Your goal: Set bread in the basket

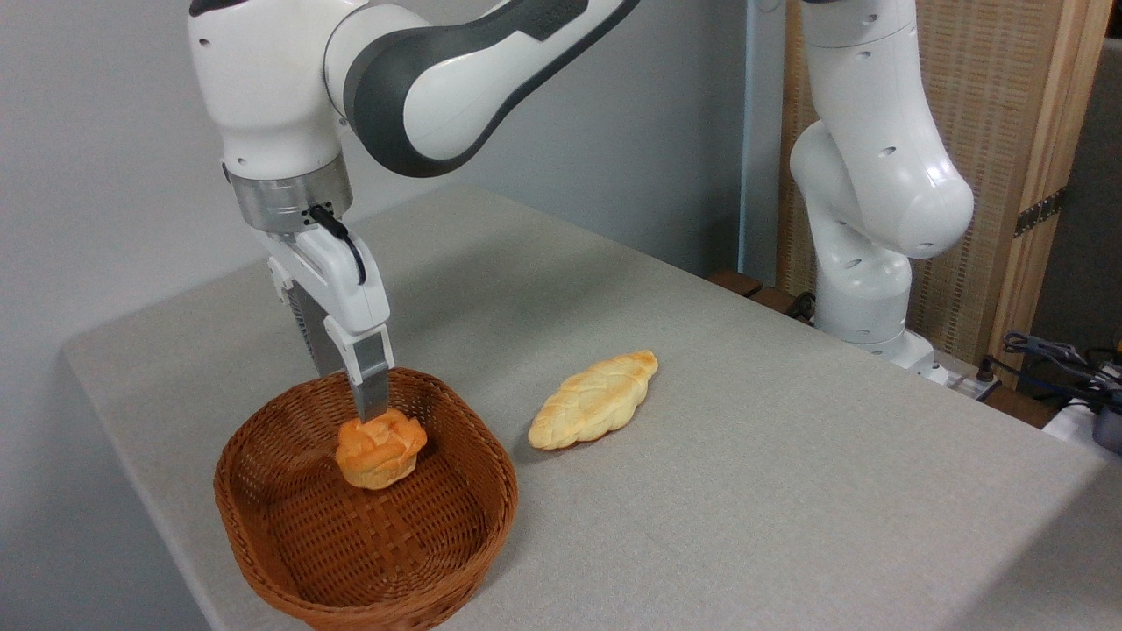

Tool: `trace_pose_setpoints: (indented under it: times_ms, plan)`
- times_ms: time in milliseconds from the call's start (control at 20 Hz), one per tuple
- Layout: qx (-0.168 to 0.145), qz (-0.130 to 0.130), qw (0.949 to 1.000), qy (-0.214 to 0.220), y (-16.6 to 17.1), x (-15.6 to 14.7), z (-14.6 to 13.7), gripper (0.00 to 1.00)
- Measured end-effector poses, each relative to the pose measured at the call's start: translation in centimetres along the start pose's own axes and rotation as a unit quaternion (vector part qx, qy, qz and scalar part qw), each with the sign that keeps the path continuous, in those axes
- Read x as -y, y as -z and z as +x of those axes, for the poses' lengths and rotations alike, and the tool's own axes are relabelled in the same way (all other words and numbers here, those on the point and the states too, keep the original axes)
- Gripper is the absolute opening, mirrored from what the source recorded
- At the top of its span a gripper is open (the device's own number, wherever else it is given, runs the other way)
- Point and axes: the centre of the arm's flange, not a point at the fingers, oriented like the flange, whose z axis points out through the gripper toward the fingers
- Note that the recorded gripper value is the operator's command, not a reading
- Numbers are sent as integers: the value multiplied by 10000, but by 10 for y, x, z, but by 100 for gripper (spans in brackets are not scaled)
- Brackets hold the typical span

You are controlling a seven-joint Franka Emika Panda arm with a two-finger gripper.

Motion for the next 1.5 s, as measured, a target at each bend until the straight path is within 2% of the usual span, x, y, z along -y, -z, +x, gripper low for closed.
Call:
trace_pose_setpoints:
  times_ms: [150,250,400,550,650,750,950,1250,1500]
  plan:
    - [-144,119,9998,87,19,11,-4,100]
    - [-295,243,9990,224,43,24,-16,100]
    - [-469,364,9971,466,84,41,-47,100]
    - [-371,344,9967,627,112,48,-79,100]
    - [-151,342,9973,629,117,47,-93,100]
    - [-60,339,9975,615,116,44,-98,100]
    - [194,116,9980,584,107,34,-106,100]
    - [167,139,9986,475,113,23,-102,100]
    - [-20,296,9987,426,138,26,-106,100]
